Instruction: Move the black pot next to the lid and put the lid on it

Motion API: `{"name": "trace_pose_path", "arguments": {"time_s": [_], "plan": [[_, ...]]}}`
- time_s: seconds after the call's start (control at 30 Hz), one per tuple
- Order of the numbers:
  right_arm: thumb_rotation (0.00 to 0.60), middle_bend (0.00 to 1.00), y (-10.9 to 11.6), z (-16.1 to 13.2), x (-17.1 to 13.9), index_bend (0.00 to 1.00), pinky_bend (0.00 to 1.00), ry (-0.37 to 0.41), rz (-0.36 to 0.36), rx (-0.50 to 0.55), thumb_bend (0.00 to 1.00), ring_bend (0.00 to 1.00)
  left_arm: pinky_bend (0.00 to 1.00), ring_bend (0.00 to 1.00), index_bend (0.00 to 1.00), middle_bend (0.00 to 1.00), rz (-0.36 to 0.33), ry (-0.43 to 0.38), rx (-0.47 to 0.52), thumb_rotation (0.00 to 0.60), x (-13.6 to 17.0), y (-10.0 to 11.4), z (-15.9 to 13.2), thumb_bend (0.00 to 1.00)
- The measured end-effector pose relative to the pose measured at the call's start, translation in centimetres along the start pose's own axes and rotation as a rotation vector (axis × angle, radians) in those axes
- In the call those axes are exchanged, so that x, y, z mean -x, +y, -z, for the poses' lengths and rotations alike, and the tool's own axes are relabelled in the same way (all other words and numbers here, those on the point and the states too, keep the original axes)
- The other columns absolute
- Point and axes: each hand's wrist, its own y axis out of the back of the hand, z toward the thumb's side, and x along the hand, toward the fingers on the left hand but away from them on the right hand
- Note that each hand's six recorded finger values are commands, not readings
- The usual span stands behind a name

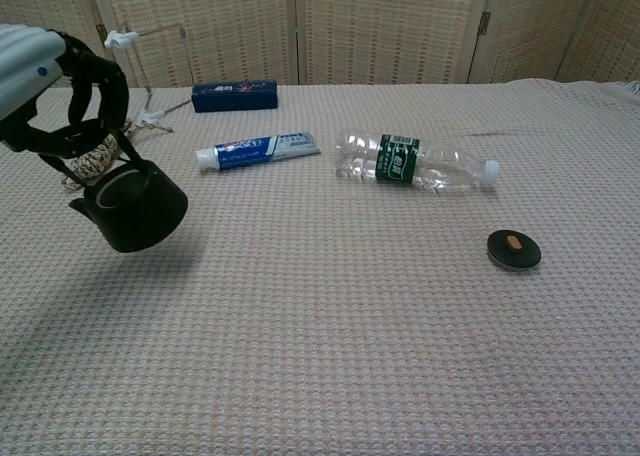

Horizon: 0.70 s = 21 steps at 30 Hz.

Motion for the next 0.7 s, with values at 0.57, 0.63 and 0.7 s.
{"name": "trace_pose_path", "arguments": {"time_s": [0.57, 0.63, 0.7], "plan": [[0.6, 0.12, 0.0, 0.8, -0.7, 0.2, 0.11, -0.031, 0.002, 0.004, 0.38, 0.23, 0.23, 0.62, 0.69, 0.69, -0.005, -0.262, 0.01, 0.6, -7.3, -0.4, -10.5, 0.54], [0.6, 0.12, 0.0, 0.8, -0.6, 0.2, 0.11, -0.032, 0.001, 0.003, 0.38, 0.23, 0.23, 0.62, 0.69, 0.69, 0.002, -0.277, 0.009, 0.6, -8.1, -0.8, -11.5, 0.54], [0.6, 0.12, 0.0, 0.8, -0.6, 0.2, 0.11, -0.031, 0.001, 0.002, 0.38, 0.23, 0.23, 0.62, 0.69, 0.69, 0.01, -0.286, 0.008, 0.6, -8.8, -1.1, -12.3, 0.54]]}}
